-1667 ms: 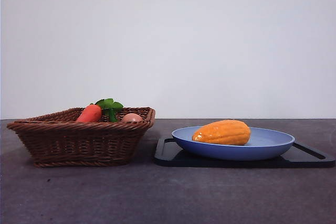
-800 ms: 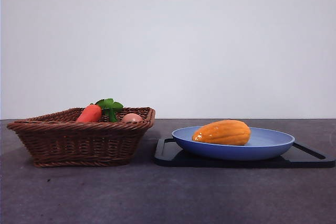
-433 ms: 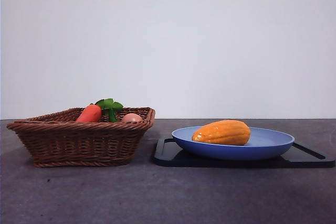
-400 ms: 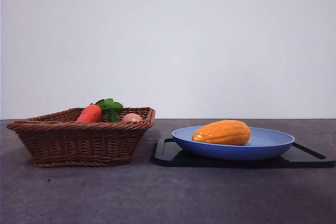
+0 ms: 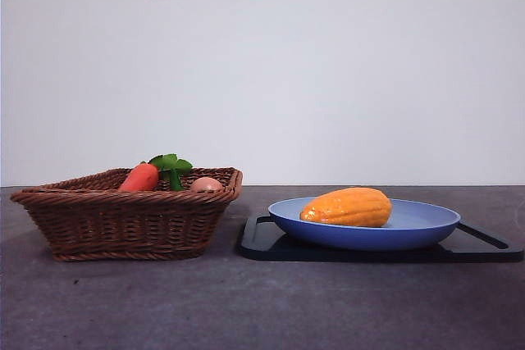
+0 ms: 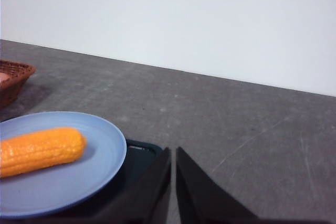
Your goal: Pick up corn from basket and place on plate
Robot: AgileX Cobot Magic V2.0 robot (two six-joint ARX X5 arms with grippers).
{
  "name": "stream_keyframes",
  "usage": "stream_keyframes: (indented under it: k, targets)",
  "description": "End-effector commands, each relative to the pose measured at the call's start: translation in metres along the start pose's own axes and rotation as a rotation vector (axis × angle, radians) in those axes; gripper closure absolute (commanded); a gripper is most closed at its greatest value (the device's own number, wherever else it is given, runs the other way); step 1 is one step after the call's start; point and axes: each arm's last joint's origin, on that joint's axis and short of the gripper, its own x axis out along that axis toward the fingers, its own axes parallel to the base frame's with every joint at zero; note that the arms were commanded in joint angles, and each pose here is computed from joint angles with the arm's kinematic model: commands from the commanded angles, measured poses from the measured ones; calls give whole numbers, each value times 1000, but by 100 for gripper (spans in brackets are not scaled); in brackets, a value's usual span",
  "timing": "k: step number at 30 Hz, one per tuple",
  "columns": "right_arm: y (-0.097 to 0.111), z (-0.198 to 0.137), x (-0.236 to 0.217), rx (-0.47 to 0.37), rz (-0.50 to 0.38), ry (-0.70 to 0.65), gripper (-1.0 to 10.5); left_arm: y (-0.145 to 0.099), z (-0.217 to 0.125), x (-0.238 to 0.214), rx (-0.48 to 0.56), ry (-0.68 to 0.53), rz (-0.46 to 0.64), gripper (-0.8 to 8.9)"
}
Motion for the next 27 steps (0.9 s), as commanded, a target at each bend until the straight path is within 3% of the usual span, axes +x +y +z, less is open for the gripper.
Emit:
stream_keyframes:
  k: [1, 12, 27]
  targets:
    - [0, -7, 1, 31, -4, -1, 945, 0, -9, 3, -9, 31, 0, 807]
    - [1, -24, 1, 65, -5, 139, 945, 0, -9, 3, -9, 31, 0, 807]
    - [1, -25, 1, 66, -5, 141, 945, 0, -9, 3, -9, 31, 0, 807]
